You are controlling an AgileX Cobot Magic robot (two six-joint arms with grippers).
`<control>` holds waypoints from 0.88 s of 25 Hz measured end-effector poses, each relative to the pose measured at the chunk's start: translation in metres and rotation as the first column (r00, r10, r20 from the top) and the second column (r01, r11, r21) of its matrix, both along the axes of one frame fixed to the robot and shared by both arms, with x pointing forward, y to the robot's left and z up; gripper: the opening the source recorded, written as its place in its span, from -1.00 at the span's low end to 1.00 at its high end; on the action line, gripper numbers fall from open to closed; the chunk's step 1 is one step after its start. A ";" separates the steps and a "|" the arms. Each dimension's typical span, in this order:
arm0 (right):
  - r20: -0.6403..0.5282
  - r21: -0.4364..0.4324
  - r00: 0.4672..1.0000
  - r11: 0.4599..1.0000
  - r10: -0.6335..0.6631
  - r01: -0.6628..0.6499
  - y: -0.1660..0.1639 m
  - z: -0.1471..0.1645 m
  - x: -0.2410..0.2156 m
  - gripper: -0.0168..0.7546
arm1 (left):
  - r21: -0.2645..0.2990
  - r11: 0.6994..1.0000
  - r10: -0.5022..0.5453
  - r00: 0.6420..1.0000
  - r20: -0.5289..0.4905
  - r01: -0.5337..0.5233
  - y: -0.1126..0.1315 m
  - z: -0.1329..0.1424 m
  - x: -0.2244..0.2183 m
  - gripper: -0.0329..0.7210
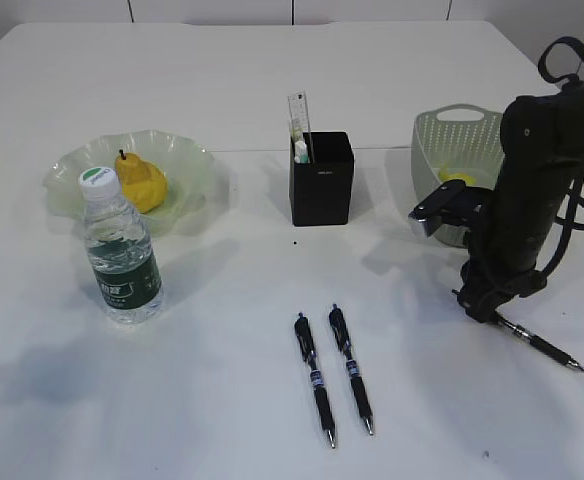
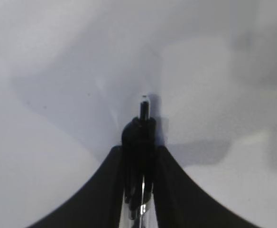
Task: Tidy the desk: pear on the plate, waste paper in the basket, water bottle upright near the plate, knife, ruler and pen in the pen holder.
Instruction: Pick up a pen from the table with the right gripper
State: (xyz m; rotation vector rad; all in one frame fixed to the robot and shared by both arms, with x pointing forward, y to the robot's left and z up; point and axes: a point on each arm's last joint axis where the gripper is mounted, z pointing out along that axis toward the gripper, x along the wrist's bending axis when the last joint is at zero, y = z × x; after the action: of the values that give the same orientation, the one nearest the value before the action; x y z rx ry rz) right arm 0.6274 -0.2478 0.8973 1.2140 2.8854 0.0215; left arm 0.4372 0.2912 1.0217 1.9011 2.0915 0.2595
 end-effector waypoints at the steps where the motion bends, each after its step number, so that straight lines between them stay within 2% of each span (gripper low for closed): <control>1: 0.000 0.000 1.000 1.000 0.000 0.000 0.000 0.000 0.000 -0.59 | 0.000 1.000 0.000 1.000 0.000 0.000 0.000 0.000 0.000 0.33; 11: -0.004 0.044 0.999 0.998 -0.033 0.033 0.004 0.001 0.000 -0.63 | 0.000 1.000 0.000 1.000 0.000 0.000 0.000 0.000 0.000 0.33; 16: 0.057 0.100 0.996 0.993 -0.064 0.058 0.007 0.029 -0.002 -0.63 | 0.000 1.000 0.000 1.000 0.004 0.000 0.000 0.000 0.000 0.33; 22: 0.133 0.244 0.988 0.969 -0.084 0.049 0.018 0.067 -0.006 -0.63 | 0.000 1.000 0.002 1.000 0.022 -0.002 0.000 0.001 0.002 0.33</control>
State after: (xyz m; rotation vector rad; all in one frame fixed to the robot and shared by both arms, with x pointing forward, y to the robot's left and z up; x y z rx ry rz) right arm 0.6214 -0.2298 0.9643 1.2836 2.7774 0.4502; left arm 0.4390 0.2912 1.0224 1.8882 2.0791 0.2795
